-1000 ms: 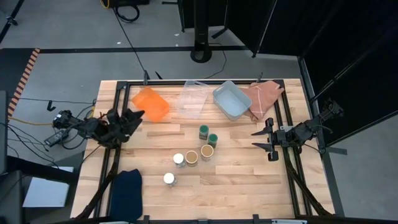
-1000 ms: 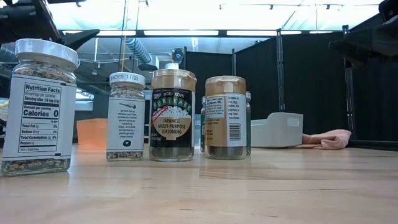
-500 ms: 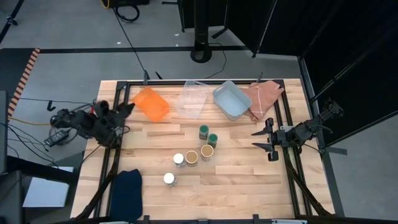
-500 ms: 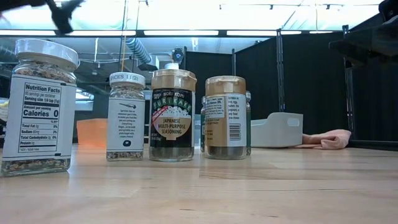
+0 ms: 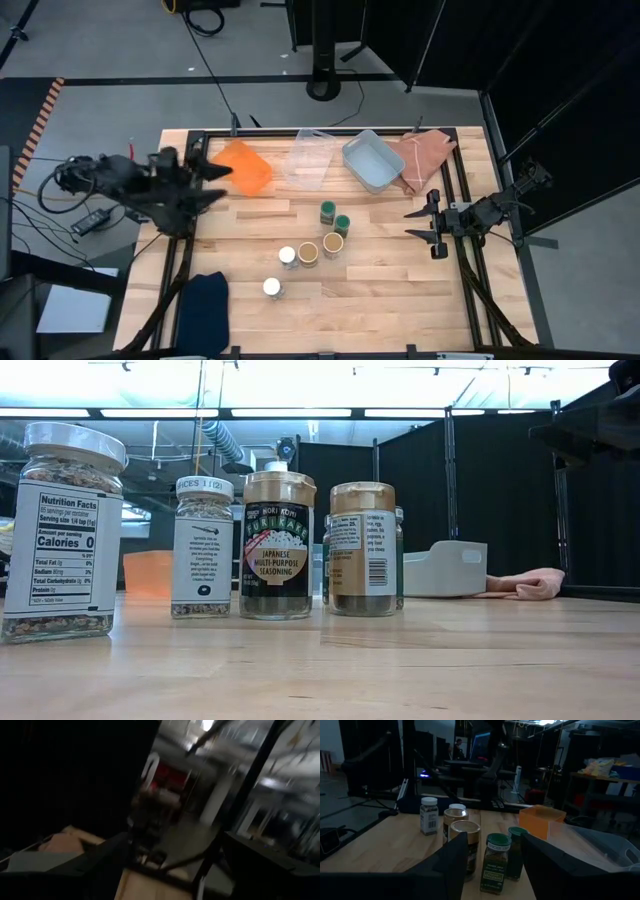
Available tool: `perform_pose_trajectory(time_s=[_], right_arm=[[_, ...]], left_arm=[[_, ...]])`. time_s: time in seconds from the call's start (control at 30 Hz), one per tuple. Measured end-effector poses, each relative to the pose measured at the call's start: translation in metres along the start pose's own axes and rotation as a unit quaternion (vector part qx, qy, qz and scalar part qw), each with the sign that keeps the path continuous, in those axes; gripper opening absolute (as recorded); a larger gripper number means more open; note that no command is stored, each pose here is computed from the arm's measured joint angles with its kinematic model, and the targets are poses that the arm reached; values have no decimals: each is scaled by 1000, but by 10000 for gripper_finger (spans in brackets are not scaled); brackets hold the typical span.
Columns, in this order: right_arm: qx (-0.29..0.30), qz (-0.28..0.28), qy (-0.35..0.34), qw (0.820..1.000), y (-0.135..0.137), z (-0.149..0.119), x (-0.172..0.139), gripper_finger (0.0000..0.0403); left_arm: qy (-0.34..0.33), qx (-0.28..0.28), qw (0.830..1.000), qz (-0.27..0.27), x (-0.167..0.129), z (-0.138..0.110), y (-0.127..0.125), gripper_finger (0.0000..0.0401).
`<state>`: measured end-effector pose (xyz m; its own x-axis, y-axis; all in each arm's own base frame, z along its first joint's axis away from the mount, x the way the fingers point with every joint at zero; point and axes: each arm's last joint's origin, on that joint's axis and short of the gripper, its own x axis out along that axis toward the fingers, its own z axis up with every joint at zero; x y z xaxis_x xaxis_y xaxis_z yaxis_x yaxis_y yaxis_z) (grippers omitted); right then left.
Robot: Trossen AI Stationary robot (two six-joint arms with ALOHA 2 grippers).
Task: Sort spices by type
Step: Put the top white seasoning bottle into the transparent bin
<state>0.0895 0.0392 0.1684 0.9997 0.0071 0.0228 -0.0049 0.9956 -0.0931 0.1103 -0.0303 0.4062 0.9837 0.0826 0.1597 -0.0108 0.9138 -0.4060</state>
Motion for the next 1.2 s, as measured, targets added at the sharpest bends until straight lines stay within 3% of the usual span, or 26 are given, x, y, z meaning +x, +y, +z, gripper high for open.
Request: perform_pose_trajectory(time_s=[0.5, 0.67, 0.77, 0.93, 1.03, 1.2], right_arm=[[3, -1, -5, 1000, 0, 1, 0, 190], [42, -6, -59, 997, -2, 13, -1, 190], [133, -4, -126, 983, -5, 27, -3, 190], [236, -5, -241, 941, -14, 49, -13, 190], [245, -13, -289, 926, -18, 58, -18, 190], [215, -37, -335, 917, -23, 65, -25, 190]], left_arm=[[-20, -33, 999, -35, 40, 3, -24, 328], [-22, -50, 998, -36, 43, 2, -25, 328], [-20, -49, 998, -36, 43, 2, -25, 328], [-27, -28, 999, -22, 44, 2, -25, 328], [-36, -20, 999, 0, 44, 3, -23, 328], [-48, -43, 998, 7, 44, 4, -23, 328]])
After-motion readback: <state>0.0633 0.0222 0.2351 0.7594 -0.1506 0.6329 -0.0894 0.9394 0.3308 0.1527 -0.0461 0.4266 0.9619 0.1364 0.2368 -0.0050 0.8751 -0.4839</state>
